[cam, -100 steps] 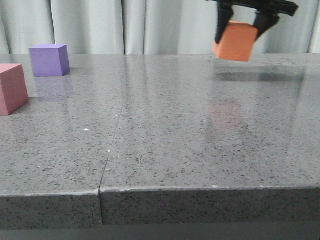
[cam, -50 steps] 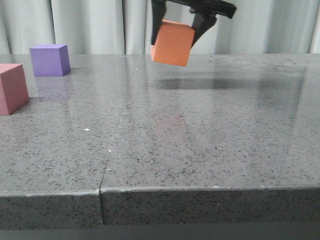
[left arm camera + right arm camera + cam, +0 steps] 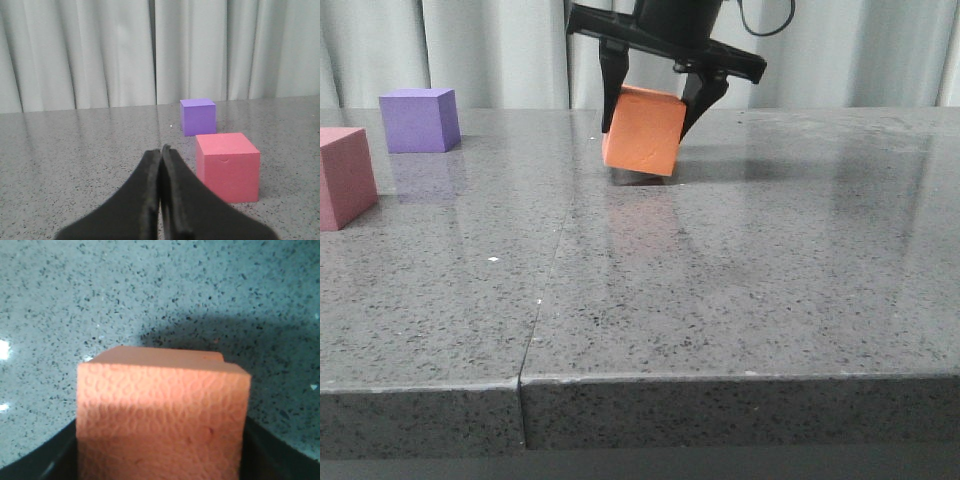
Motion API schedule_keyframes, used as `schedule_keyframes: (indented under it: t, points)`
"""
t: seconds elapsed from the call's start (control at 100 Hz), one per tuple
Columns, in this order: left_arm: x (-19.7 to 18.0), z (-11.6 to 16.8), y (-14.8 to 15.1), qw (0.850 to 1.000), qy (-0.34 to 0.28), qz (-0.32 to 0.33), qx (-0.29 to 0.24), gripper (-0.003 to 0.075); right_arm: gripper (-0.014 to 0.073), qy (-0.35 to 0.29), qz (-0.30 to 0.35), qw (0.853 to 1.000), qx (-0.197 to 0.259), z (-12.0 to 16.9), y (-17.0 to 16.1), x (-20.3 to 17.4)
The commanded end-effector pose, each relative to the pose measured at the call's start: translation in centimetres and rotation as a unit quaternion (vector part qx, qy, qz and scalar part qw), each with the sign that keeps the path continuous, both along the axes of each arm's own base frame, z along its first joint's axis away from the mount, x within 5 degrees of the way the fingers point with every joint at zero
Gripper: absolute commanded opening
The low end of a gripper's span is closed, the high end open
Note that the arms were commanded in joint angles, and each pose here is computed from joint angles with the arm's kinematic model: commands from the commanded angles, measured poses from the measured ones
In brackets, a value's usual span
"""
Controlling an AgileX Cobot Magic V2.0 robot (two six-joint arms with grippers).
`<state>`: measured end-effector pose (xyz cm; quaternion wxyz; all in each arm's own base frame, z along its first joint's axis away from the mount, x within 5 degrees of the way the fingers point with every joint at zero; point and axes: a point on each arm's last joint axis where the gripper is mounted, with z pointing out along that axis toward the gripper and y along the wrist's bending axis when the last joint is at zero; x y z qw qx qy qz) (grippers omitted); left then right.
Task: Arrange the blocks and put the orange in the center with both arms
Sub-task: 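Lift the orange cube and carry it toward the table's middle, then lower the orange cube onto the table and open the right gripper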
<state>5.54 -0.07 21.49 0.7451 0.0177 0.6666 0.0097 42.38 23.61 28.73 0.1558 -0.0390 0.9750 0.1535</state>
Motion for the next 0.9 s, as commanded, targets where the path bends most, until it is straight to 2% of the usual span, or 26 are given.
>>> schedule_keyframes:
  t: [0.0,0.07,0.12,0.24,0.34,0.51,0.89]
  points:
    - [-0.1,-0.5,0.0,0.999,-0.033,-0.003,-0.007,-0.002,0.0289,-0.029,0.001,0.999,0.023,3.7,-0.5,-1.0]
    - [-0.1,-0.5,0.0,0.999,-0.033,-0.003,-0.007,-0.002,0.0301,-0.03,0.001,0.999,0.024,3.7,-0.5,-1.0]
    - [-0.1,-0.5,0.0,0.999,-0.033,-0.003,-0.007,-0.002,0.034,-0.03,0.001,0.999,0.024,3.7,-0.5,-1.0]
    - [-0.1,-0.5,0.0,0.999,-0.033,-0.003,-0.007,-0.002,0.0552,-0.026,0.002,0.999,0.033,3.7,-0.4,-1.1]
    - [-0.1,-0.5,0.0,0.999,-0.033,-0.003,-0.007,-0.002,0.0652,-0.025,0.002,0.999,0.034,3.7,-0.3,-1.1]
    - [-0.1,-0.5,0.0,0.999,-0.033,-0.003,-0.007,-0.002,0.0654,-0.033,0.003,0.999,0.038,4.4,-0.4,-1.1]
    - [-0.1,-0.5,0.0,0.999,-0.033,-0.003,-0.007,-0.002,0.0654,-0.077,0.004,0.997,0.03,8.5,-1.3,-2.1]
